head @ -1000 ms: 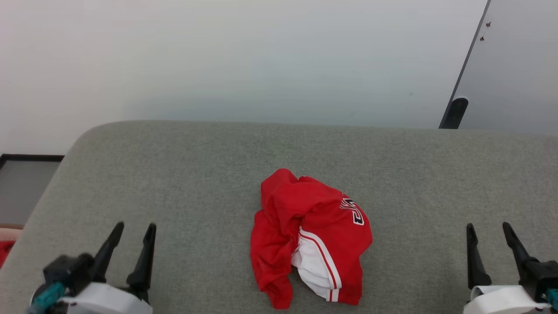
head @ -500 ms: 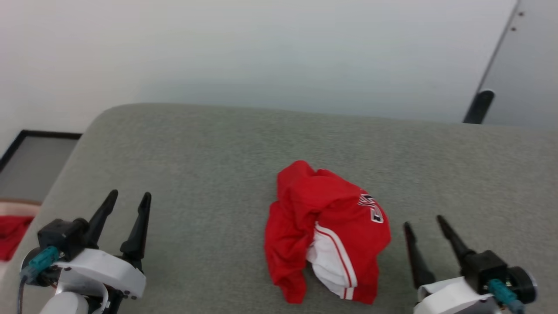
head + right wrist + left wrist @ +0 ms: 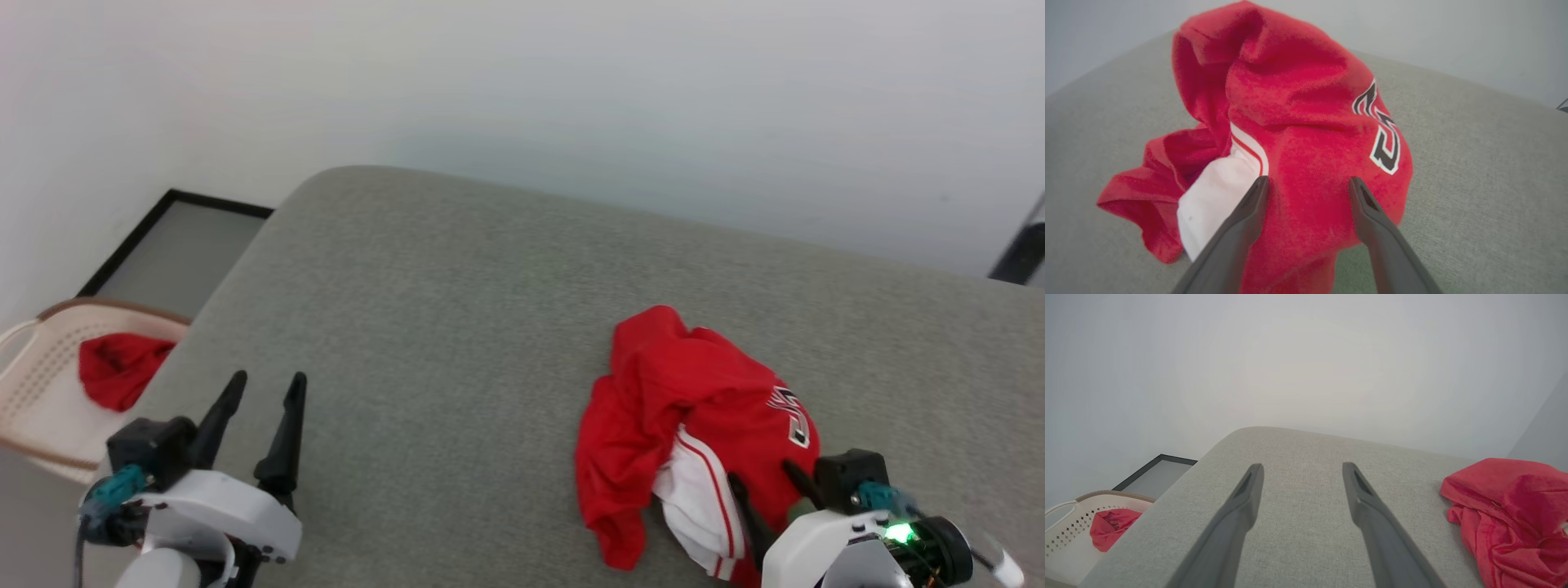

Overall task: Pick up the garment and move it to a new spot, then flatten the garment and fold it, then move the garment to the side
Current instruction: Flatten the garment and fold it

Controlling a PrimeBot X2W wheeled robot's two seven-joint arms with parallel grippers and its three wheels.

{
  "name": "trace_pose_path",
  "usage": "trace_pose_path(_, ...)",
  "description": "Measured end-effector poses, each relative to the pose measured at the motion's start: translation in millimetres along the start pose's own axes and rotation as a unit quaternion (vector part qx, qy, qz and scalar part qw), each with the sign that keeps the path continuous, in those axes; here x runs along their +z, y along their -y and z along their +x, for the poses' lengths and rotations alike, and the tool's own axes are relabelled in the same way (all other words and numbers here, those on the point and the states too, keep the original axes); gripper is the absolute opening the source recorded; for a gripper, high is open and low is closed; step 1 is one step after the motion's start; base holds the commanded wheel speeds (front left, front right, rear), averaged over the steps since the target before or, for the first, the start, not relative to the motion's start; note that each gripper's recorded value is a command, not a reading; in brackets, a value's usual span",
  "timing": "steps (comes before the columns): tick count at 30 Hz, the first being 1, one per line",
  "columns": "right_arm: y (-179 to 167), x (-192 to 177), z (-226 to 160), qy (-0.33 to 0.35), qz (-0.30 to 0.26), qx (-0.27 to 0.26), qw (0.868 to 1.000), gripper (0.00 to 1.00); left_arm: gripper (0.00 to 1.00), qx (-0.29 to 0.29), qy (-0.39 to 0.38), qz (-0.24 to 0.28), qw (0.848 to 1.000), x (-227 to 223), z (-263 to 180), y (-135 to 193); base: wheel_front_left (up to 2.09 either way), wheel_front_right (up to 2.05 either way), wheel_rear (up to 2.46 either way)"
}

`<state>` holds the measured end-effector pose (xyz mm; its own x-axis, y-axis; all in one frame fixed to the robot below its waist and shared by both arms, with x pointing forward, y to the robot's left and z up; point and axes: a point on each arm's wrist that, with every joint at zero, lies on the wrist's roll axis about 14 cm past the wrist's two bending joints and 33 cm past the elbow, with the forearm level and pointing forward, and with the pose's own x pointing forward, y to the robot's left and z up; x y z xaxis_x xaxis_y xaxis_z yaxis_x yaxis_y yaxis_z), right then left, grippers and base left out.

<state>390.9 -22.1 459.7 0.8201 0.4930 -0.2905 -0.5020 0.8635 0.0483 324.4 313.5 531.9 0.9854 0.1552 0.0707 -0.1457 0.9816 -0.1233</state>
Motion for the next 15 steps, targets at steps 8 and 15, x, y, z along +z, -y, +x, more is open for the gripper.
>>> trace_pose_path(8,-16.1,-44.3,7.1,-0.171,0.002,0.030,0.985,1.00,1.00,0.015,-0.014,-0.015,1.000,-8.6,-1.0,-2.8,0.00,0.00,0.00)
trace_pose_path(15,-26.6,-63.1,13.0,-0.232,-0.020,0.050,0.971,0.00,1.00,0.022,-0.029,-0.024,0.999,-21.4,3.9,-2.6,0.00,0.00,0.00)
